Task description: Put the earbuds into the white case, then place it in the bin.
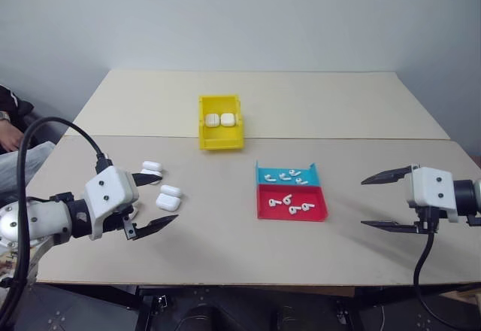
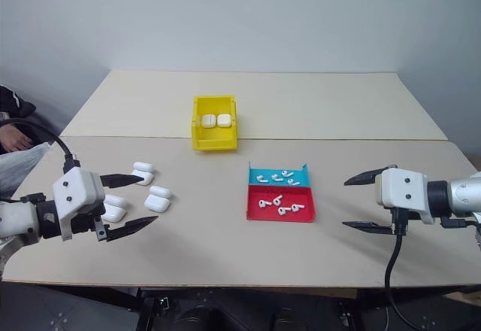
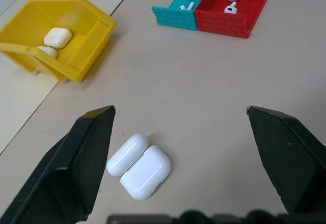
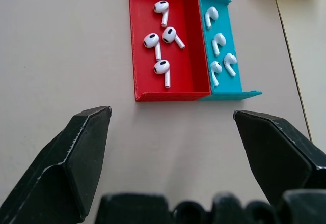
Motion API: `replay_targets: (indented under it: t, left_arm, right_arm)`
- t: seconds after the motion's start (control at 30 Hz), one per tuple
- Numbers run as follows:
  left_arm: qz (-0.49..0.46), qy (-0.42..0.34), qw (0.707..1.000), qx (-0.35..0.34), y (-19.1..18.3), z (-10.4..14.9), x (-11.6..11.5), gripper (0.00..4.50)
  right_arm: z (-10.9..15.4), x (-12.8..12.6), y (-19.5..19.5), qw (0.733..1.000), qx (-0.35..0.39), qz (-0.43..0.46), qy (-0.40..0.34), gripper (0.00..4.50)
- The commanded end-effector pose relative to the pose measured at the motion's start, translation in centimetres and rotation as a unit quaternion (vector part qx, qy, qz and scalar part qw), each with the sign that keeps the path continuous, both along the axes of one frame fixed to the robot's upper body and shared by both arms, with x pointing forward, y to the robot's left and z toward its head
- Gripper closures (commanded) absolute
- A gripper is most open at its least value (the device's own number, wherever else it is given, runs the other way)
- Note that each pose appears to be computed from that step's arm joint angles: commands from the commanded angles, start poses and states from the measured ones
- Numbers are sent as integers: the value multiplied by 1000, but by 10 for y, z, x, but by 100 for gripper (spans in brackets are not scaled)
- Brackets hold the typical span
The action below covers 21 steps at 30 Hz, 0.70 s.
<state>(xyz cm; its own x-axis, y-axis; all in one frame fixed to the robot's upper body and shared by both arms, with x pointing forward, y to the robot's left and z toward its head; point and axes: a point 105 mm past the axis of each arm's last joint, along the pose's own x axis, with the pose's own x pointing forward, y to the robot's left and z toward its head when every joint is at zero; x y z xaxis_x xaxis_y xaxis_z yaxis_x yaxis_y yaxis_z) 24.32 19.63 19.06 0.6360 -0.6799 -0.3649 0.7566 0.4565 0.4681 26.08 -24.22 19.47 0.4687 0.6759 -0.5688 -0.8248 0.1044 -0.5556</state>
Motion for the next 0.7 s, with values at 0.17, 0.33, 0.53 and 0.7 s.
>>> replay_targets:
  t: [0.17,0.33,0.53,0.7]
  left_arm:
    - [-5,-41,998,-38,-8,23,-3,0]
    - [4,-34,999,-8,-6,15,-8,0]
    - [78,-63,994,37,-1,9,-8,0]
    - [213,50,973,68,17,-5,-18,0]
  right_arm:
    - [15,1,1,999,-10,5,-31,2]
    - [14,2,1,999,-11,6,-29,2]
    - [13,4,2,1000,-12,7,-26,2]
    - [9,-4,2,1000,-16,13,-3,2]
